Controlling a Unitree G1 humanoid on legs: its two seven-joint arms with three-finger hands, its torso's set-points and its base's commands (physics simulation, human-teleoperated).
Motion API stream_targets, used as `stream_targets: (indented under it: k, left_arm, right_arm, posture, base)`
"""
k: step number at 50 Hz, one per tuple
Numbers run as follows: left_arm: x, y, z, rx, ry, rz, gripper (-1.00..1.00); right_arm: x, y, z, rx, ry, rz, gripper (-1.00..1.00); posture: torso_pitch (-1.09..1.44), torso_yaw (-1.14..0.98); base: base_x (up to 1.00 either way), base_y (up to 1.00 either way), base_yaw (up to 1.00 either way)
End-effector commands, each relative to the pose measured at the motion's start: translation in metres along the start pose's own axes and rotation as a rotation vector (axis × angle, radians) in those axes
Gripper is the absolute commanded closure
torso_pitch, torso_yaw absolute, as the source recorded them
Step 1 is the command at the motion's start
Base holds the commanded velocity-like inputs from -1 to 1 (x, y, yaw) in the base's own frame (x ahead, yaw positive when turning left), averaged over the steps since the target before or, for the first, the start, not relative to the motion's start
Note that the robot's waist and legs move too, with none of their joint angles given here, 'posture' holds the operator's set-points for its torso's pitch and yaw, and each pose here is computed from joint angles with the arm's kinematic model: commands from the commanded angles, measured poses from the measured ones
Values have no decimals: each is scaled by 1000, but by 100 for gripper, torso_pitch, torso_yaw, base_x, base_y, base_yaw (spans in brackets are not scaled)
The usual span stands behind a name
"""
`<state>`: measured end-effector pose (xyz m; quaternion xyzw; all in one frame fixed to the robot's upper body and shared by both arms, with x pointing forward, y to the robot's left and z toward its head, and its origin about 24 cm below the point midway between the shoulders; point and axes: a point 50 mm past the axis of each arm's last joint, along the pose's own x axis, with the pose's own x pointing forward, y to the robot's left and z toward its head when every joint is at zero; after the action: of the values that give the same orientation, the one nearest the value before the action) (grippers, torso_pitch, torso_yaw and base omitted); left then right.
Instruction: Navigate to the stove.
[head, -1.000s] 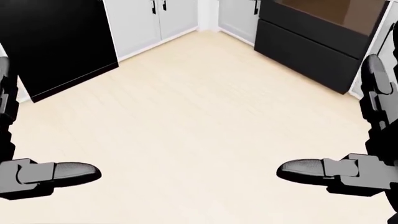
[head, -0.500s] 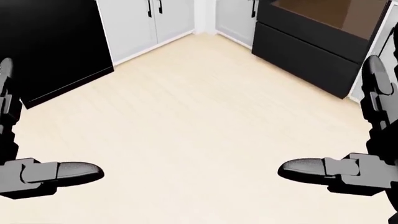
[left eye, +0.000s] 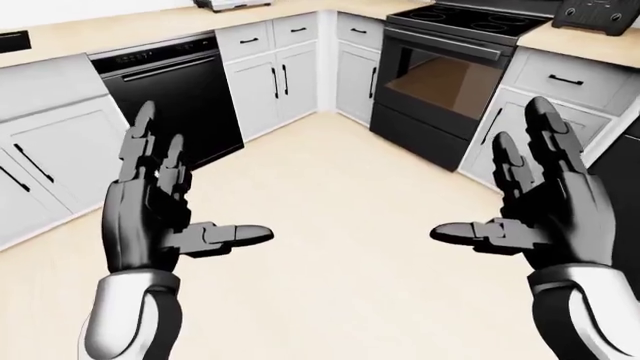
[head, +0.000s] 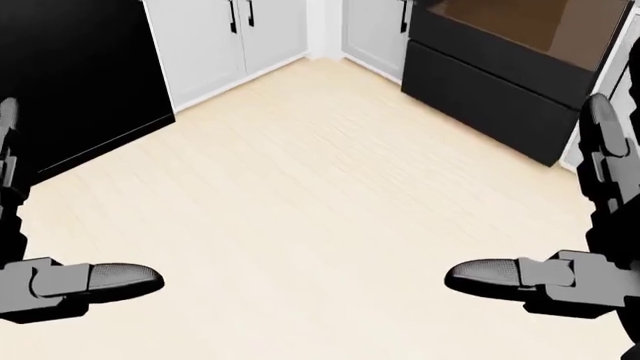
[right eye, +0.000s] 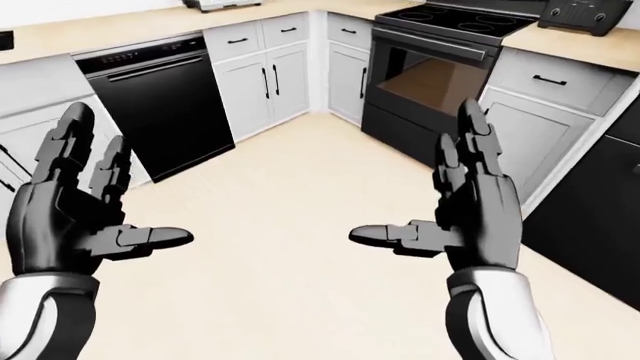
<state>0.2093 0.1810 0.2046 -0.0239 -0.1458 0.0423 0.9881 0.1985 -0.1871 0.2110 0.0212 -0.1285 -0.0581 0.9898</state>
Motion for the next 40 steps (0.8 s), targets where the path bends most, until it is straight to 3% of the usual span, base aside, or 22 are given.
stream_targets:
  k: [1, 40]
  left_arm:
    - [0, 1, 10, 7, -64, 4, -100]
    - [1, -1, 8, 8, -60, -2, -100]
  right_arm:
    - [-1, 2, 9, 5, -58, 16, -100]
    - [0, 3, 10, 6, -62, 17, -100]
  posture:
    - [0, 0]
    - [0, 0]
  base:
    - [14, 0, 0]
    - [15, 0, 0]
